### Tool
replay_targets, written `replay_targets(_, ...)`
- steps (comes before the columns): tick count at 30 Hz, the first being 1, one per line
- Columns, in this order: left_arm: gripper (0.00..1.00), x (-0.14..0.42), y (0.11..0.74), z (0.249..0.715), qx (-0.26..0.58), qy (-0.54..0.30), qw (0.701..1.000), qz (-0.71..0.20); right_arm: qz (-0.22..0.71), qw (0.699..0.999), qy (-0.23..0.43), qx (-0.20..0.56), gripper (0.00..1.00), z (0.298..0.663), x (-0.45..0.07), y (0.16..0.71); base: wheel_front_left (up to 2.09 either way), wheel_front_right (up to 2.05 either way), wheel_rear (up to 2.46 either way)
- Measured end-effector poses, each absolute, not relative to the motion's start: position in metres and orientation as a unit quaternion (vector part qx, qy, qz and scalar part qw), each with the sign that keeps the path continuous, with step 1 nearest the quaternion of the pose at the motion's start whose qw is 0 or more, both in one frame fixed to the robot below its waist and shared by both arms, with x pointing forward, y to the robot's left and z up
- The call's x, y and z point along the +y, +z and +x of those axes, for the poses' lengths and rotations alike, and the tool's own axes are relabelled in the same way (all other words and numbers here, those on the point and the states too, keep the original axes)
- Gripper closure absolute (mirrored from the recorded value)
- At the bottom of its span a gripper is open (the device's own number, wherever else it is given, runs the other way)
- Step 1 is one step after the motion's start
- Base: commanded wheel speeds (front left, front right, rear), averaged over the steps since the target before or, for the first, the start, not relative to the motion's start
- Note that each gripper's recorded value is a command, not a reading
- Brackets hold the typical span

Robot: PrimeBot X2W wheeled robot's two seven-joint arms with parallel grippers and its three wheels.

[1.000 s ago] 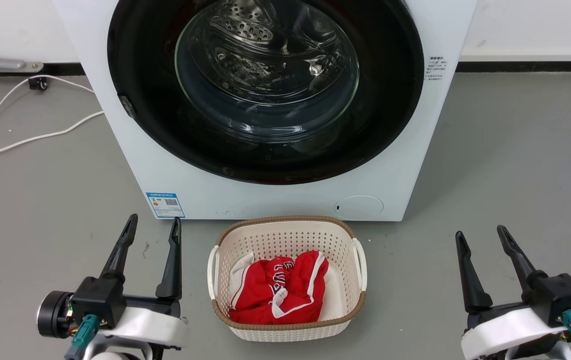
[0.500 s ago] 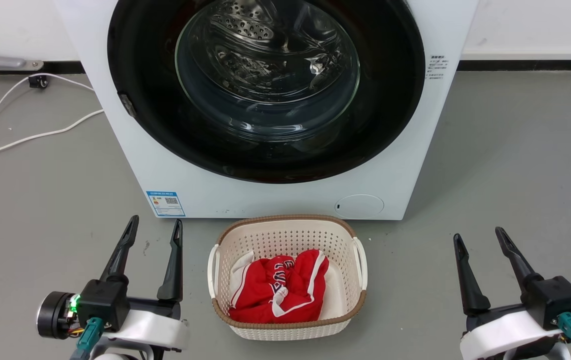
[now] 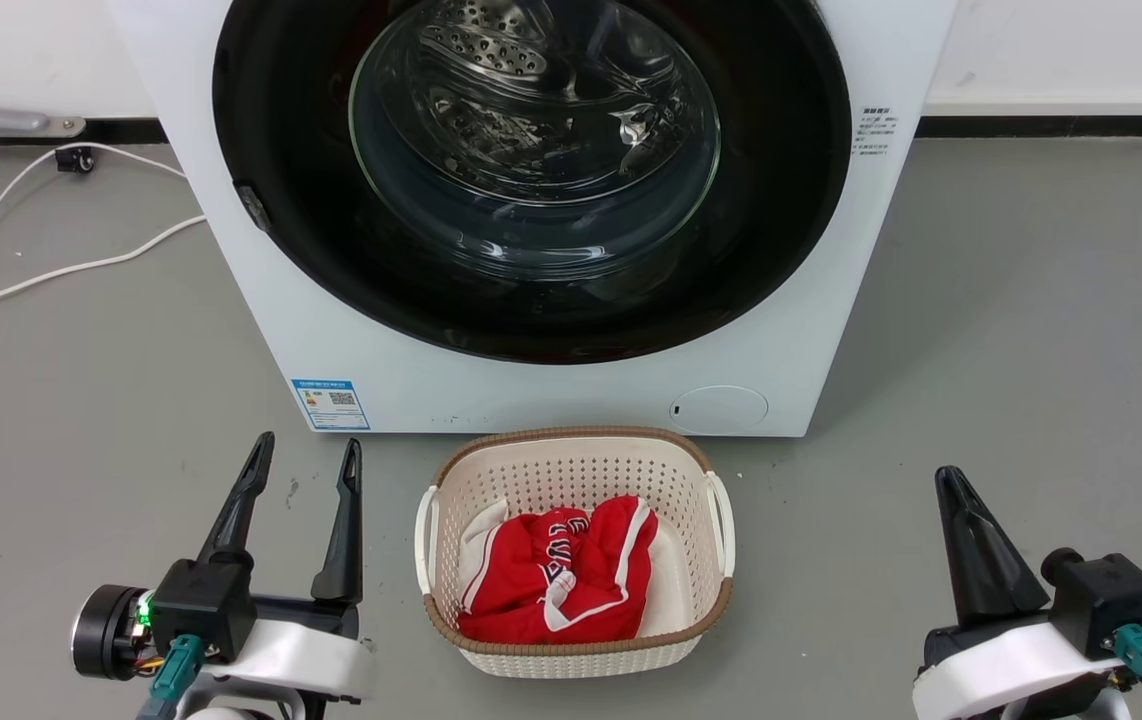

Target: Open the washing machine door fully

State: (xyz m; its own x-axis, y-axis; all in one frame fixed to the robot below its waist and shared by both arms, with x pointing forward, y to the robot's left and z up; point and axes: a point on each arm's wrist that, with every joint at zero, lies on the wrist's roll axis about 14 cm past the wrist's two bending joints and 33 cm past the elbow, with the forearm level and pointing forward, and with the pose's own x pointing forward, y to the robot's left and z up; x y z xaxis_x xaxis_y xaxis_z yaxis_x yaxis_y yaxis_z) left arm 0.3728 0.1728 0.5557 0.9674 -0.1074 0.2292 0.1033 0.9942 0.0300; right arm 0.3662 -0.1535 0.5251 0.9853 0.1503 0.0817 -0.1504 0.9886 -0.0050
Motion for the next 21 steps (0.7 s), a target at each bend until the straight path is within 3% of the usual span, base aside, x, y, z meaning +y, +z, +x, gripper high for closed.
replay_targets(4, 0.00, 0.173, 0.555, 0.373, -0.116, -0.054, 0.992, 0.008, 0.056, 0.995, 0.071, -0.039, 1.00, 0.366, -0.155, 0.523, 0.00, 0.00, 0.00)
replay_targets(7, 0.00, 0.173, 0.555, 0.373, -0.115, -0.052, 0.992, 0.006, 0.188, 0.980, 0.058, -0.036, 1.00, 0.366, -0.157, 0.520, 0.00, 0.00, 0.00)
replay_targets(10, 0.00, 0.174, 0.555, 0.373, -0.114, -0.052, 0.992, 0.004, 0.326, 0.944, 0.043, -0.041, 1.00, 0.368, -0.157, 0.519, 0.00, 0.00, 0.00)
replay_targets(12, 0.00, 0.174, 0.554, 0.374, -0.114, -0.051, 0.992, 0.003, 0.421, 0.905, 0.029, -0.050, 1.00, 0.370, -0.160, 0.522, 0.00, 0.00, 0.00)
replay_targets(16, 0.00, 0.175, 0.553, 0.375, -0.112, -0.049, 0.992, 0.002, 0.608, 0.791, -0.006, -0.067, 1.00, 0.378, -0.171, 0.526, 0.00, 0.00, 0.00)
replay_targets(21, 0.00, 0.177, 0.554, 0.383, -0.114, -0.046, 0.992, 0.001, 0.736, 0.669, -0.035, -0.098, 1.00, 0.397, -0.191, 0.535, 0.00, 0.00, 0.00)
